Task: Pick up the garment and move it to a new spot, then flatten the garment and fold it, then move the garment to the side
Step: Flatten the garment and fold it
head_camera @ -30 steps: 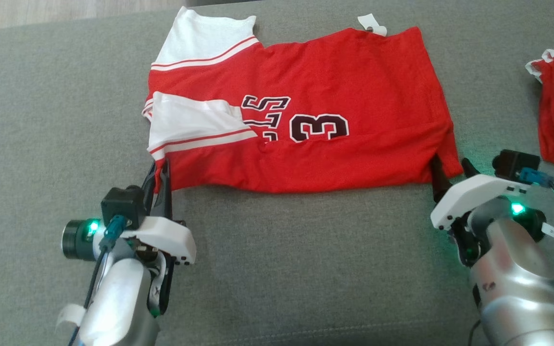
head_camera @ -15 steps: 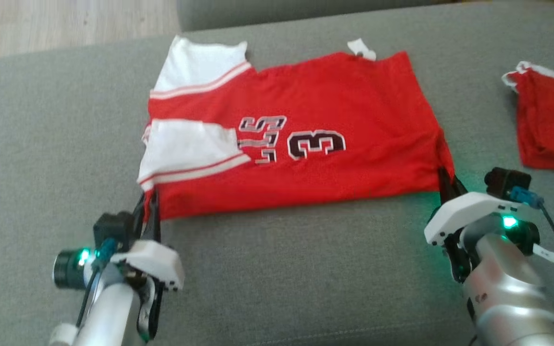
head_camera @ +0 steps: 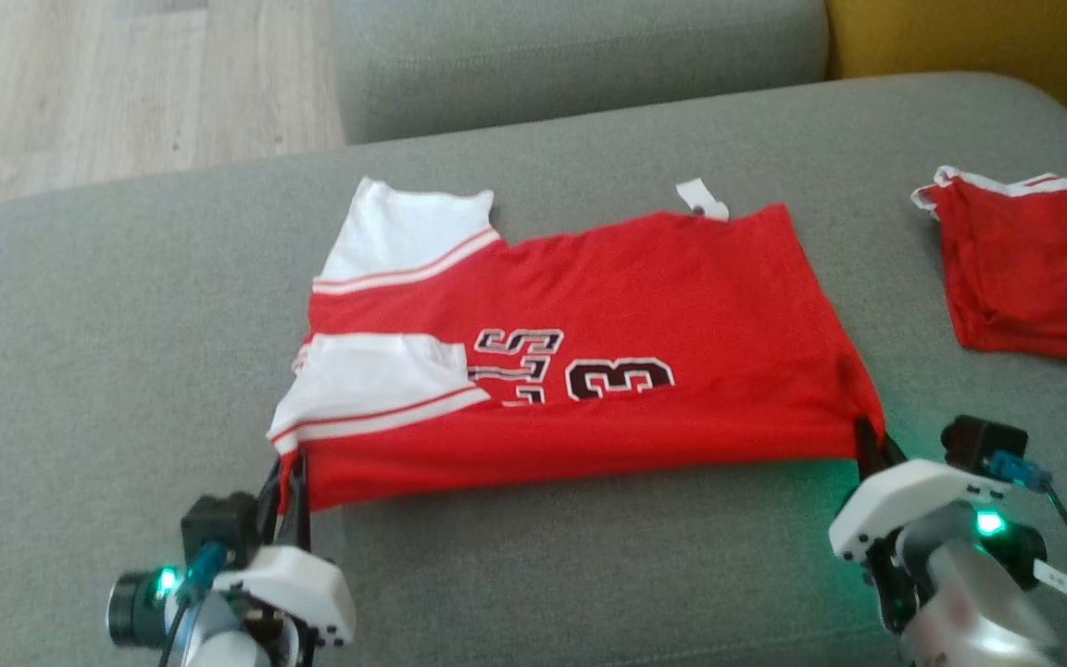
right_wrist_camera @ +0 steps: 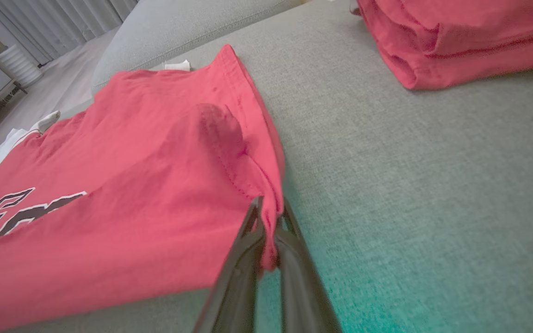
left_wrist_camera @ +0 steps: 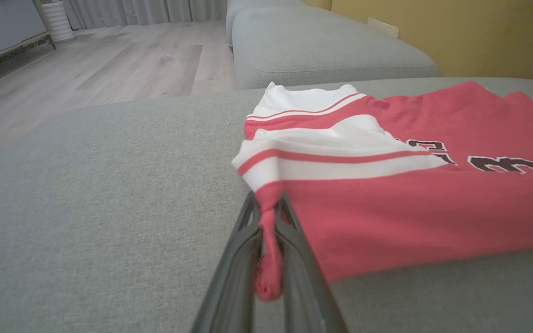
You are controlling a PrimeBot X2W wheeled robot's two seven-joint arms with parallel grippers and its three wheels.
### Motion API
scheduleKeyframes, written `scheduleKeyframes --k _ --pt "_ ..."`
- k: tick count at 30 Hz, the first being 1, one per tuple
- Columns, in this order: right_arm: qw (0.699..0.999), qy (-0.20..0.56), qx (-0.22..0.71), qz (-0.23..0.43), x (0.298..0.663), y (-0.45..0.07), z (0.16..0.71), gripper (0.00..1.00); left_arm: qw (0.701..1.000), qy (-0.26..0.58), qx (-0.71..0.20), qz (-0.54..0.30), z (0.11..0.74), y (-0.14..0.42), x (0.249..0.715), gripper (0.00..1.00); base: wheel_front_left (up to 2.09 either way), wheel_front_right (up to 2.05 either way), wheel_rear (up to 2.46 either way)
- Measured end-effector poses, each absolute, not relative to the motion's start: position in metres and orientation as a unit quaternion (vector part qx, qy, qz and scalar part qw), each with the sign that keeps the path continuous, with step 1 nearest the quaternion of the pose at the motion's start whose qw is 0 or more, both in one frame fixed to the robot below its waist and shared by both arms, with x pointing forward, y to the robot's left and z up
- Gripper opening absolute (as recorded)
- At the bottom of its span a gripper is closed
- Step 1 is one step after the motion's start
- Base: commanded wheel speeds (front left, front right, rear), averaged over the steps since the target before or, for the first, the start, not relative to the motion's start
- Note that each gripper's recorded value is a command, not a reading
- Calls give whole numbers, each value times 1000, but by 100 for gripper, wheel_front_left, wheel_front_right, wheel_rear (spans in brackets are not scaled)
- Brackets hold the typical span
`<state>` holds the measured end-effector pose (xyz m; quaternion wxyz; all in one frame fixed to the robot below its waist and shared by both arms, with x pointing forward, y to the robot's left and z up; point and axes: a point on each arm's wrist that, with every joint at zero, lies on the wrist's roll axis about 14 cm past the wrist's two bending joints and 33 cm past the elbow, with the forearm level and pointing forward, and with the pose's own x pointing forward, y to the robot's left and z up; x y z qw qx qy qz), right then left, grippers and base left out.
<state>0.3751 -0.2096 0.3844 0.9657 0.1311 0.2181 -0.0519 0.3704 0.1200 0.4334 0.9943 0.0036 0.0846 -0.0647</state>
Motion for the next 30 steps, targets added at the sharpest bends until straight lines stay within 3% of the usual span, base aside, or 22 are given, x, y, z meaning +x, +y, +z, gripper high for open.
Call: scheduleKeyframes --k 13,14,15,16,22,30 --pt "958 234 151 -62 349 -216 380 0 992 102 -7 -73 429 113 354 0 0 0 0" --pt "958 234 152 -63 348 -217 380 43 992 103 -10 -73 428 112 354 31 0 0 0" --pt "959 231 152 -64 348 -218 382 100 991 106 -13 -75 427 111 354 64 0 0 0" --pt "960 227 153 -66 348 -220 384 100 991 109 -14 -76 425 111 353 100 0 0 0" --pt "968 175 154 -88 356 -240 410 100 993 100 -12 -67 428 114 364 100 0 0 0" --pt "981 104 138 -87 380 -249 449 100 998 11 -8 -67 480 123 420 100 0 0 0"
